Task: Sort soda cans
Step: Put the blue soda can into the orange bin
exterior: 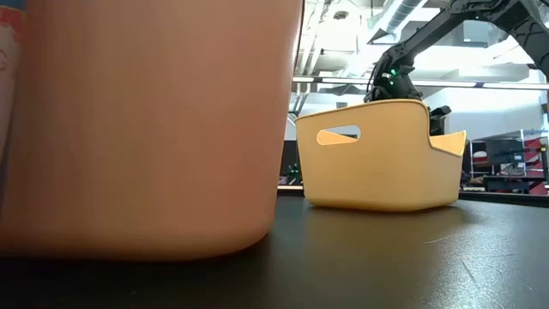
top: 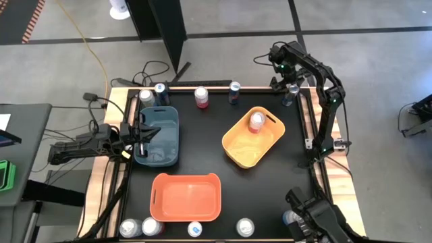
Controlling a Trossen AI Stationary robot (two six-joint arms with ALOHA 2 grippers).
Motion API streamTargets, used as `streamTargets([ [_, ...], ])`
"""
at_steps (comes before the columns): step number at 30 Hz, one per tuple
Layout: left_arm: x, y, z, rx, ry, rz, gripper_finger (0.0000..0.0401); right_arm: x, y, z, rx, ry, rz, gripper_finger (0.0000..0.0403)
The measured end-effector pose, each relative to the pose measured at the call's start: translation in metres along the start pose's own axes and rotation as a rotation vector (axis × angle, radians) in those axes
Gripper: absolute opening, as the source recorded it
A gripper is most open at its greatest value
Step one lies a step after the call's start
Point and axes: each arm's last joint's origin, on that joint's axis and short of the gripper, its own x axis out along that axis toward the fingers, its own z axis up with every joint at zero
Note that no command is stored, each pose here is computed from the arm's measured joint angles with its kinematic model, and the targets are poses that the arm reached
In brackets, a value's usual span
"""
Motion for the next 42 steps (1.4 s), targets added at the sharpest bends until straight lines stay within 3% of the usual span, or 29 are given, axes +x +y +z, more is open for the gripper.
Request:
streamTargets([
  [13, 0.0, 0.0, 0.0, 0.001, 0.0, 0.0, 0.0002, -0.002, 0.004, -0.001, -0.013, -0.009, -0.009, 0.0228],
  [23, 0.0, 0.0, 0.0, 0.011, -0.001, 0.0, 0.0002, -0.03, 0.009, -0.015, -0.035, -0.11, 0.002, 0.0218],
  [31, 0.0, 0.0, 0.0, 0.012, -0.001, 0.0, 0.0002, -0.065, 0.018, -0.05, -0.073, -0.24, 0.021, 0.0217],
  [42, 0.0, 0.001, 0.0, -0.013, -0.002, 0.05, 0.0002, -0.118, 0.04, -0.129, -0.182, -0.481, 0.094, 0.0217],
])
